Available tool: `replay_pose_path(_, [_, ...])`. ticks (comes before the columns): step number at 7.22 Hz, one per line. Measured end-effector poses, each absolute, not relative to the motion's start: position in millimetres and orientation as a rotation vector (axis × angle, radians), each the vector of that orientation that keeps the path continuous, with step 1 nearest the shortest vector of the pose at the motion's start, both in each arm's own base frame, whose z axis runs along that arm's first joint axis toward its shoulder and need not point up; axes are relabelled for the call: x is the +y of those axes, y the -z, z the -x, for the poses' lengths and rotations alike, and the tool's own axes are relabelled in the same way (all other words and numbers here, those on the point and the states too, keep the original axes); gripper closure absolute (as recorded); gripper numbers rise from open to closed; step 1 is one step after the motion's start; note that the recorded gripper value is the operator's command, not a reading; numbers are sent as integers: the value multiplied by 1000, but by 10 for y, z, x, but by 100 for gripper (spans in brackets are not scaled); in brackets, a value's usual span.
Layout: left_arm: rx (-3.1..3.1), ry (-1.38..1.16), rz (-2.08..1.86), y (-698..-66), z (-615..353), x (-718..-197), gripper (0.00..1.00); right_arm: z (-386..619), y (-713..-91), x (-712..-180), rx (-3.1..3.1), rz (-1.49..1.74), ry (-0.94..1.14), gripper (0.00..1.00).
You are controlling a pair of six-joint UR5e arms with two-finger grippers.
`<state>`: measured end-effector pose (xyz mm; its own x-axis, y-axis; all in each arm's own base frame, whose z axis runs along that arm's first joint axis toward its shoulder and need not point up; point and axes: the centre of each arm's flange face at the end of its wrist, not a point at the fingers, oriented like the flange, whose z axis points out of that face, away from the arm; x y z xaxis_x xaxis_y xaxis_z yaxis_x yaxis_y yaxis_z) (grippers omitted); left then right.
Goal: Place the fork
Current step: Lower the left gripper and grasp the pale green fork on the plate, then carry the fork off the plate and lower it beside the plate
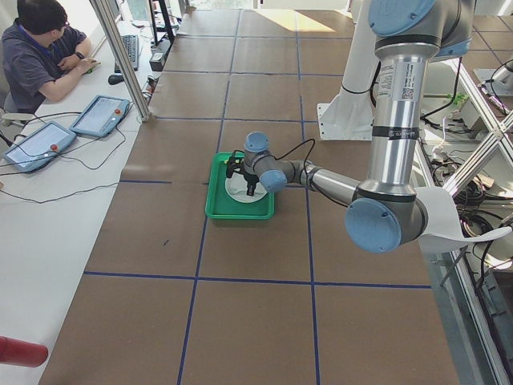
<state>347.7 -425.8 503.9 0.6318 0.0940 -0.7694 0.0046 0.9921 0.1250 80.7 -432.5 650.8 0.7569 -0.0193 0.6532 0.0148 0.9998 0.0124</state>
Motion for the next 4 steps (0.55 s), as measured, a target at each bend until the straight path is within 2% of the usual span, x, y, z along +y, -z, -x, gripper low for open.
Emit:
replay_pose_path(2, [914,-55,-109,-4937,-3459,-4256,100,-807,-6504,-4326,-712,-7,19,0])
replay_pose_path(4, [944,-2,-133,-4817,-3117,-4501,100,-807,-6505,-4326,-712,-7,19,0])
